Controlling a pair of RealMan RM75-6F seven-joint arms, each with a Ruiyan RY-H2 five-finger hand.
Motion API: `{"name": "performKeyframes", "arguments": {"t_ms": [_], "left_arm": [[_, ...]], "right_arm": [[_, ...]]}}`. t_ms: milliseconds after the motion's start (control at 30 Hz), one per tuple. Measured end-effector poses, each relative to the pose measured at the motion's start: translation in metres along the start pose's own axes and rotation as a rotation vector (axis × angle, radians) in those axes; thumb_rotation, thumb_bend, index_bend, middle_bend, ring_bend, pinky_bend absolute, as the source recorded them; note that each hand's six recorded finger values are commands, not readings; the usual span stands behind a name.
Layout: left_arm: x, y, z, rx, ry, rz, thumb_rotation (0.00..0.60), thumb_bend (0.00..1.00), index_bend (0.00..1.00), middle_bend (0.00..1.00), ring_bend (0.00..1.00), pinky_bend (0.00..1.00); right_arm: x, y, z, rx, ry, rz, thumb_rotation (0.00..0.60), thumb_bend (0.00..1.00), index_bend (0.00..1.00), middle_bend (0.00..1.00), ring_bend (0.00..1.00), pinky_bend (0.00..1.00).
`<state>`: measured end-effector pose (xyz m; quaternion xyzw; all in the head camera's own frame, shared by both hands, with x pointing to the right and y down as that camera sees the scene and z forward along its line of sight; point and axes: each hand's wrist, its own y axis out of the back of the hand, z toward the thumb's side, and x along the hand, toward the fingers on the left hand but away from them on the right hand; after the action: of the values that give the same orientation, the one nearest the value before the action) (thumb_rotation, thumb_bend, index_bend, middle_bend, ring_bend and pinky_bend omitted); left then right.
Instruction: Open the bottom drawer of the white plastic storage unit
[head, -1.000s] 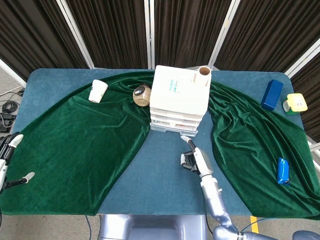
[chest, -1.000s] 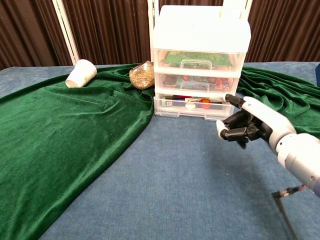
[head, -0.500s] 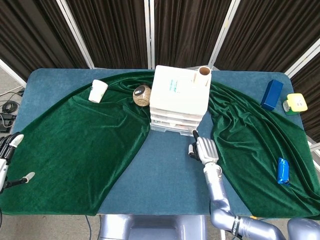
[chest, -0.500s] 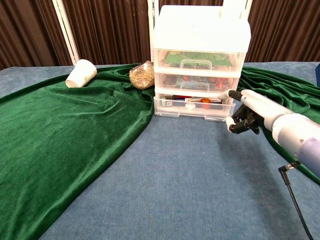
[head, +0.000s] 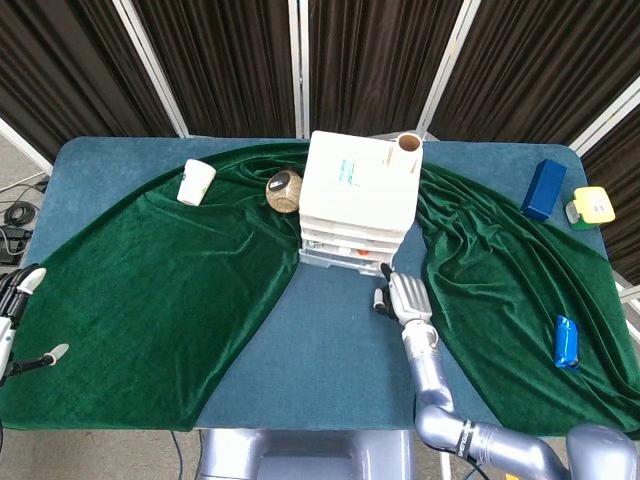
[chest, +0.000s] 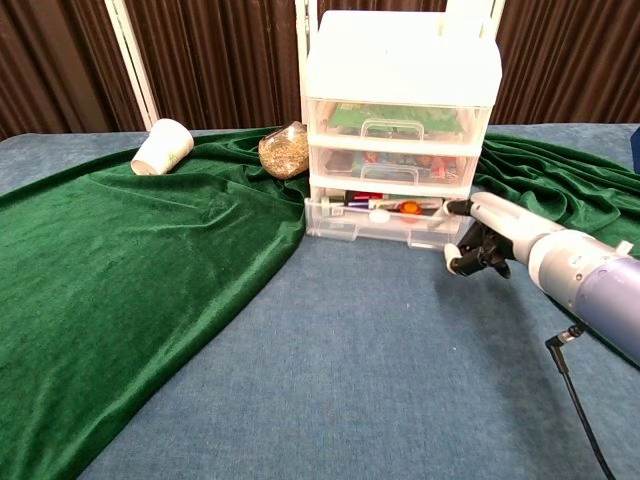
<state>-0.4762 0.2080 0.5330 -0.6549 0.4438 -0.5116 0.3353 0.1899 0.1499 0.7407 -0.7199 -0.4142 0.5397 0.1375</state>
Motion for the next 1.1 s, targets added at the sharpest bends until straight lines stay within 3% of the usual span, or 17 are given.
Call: {"name": "performKeyframes", "arguments": {"t_ms": [200, 633, 800, 1100], "left_arm": [[0.000, -0.001, -0.001, 0.003, 0.004, -0.007, 0.600, 0.09, 0.00, 0.00, 0.00, 0.00], [-0.001, -0.001, 0.001, 0.007, 0.000, -0.006, 0.600, 0.09, 0.00, 0.00, 0.00, 0.00], [-0.001, -0.001, 0.001, 0.009, 0.000, -0.005, 0.600, 0.09, 0.00, 0.00, 0.00, 0.00], [0.001, -0.001, -0.003, 0.014, 0.015, -0.001, 0.600, 0.09, 0.00, 0.00, 0.00, 0.00]], "right_arm": [[0.006, 0.004, 0.003, 0.011, 0.002, -0.022, 0.600, 0.61, 0.40, 0.89, 0.93, 0.80], [0.040, -0.005, 0.000, 0.071, -0.007, 0.043, 0.600, 0.61, 0.39, 0.89, 0.93, 0.80], [0.045, -0.001, -0.004, 0.062, -0.007, 0.042, 0.600, 0.56, 0.15, 0.86, 0.90, 0.79], [0.050, 0.023, -0.003, 0.062, 0.043, -0.074, 0.600, 0.52, 0.07, 0.76, 0.82, 0.72]]}}
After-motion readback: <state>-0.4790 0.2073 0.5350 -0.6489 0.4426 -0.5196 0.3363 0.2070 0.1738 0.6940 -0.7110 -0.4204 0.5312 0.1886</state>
